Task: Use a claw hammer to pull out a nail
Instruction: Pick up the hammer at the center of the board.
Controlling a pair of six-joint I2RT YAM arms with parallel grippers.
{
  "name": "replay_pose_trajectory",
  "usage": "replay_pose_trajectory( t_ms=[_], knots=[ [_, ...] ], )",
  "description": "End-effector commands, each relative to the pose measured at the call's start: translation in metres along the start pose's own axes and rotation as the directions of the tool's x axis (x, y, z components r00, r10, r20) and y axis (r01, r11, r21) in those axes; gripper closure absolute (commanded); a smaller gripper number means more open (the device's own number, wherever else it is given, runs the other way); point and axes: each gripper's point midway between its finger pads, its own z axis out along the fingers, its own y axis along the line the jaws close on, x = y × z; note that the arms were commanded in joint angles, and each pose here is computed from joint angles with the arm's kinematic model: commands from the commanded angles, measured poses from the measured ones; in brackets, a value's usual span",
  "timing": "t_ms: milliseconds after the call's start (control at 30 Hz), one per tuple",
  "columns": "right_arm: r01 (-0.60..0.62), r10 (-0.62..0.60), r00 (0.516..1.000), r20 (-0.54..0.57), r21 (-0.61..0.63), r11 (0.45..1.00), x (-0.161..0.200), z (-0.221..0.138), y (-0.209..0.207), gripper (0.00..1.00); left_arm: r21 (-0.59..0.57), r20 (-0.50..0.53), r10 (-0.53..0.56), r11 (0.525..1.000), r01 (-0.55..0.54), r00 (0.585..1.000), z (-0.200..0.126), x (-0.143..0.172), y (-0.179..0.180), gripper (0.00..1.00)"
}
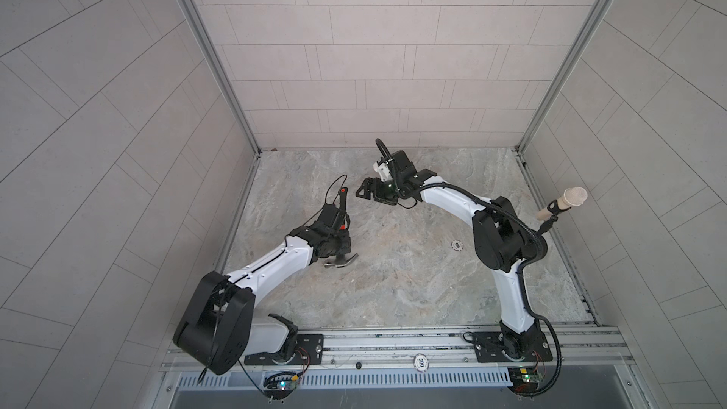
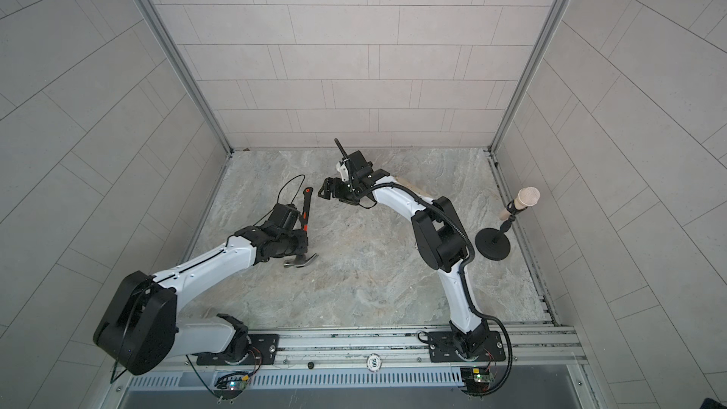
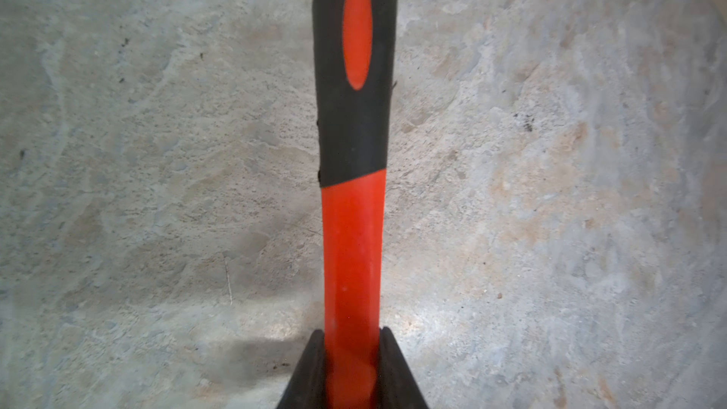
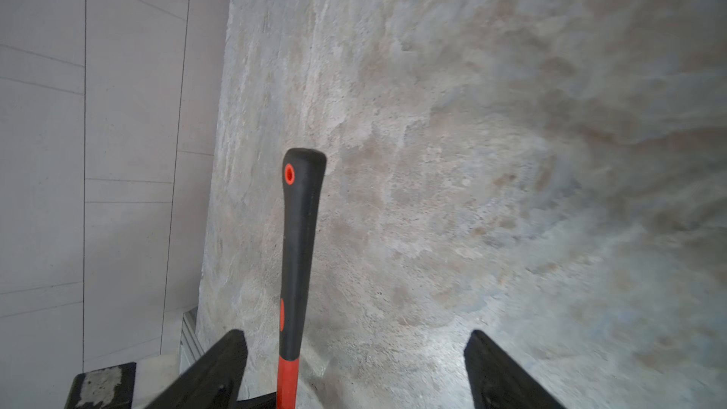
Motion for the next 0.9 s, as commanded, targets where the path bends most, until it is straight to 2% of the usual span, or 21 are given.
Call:
replay_pose_trajectory(
  t_ms=[0, 133, 367, 633, 867],
  knots=[
    [0.024, -0.026, 0.999, -0.035, -0.053, 0.998, 0.003, 0.007, 0.018, 0.12, 0.087, 0.097, 0.035, 0.995, -0.043, 0.995, -0.019, -0.033, -0.026, 0.87],
    [0.024, -0.026, 0.999, -0.035, -0.051, 0.998, 0.003, 0.012, 0.019, 0.13, 0.123, 0.103, 0.057, 0.99, -0.069, 0.993, -0.026, -0.039, -0.037, 0.87],
    [0.025, -0.024, 0.999, 0.034, -0.027, 0.999, -0.013, 0.018, 0.022, 0.21, 0.168, 0.107, 0.088, 0.98, -0.105, 0.99, -0.032, -0.041, -0.048, 0.87],
    [0.036, -0.034, 0.995, 0.093, -0.021, 0.999, -0.028, 0.02, 0.029, 0.39, 0.204, 0.111, 0.115, 0.969, -0.136, 0.987, -0.037, -0.041, -0.058, 0.87],
    [0.014, -0.005, 0.992, 0.127, -0.074, 0.997, -0.038, 0.025, 0.039, 0.58, 0.207, 0.123, 0.132, 0.966, -0.156, 0.984, -0.041, -0.043, -0.06, 0.87]
  ],
)
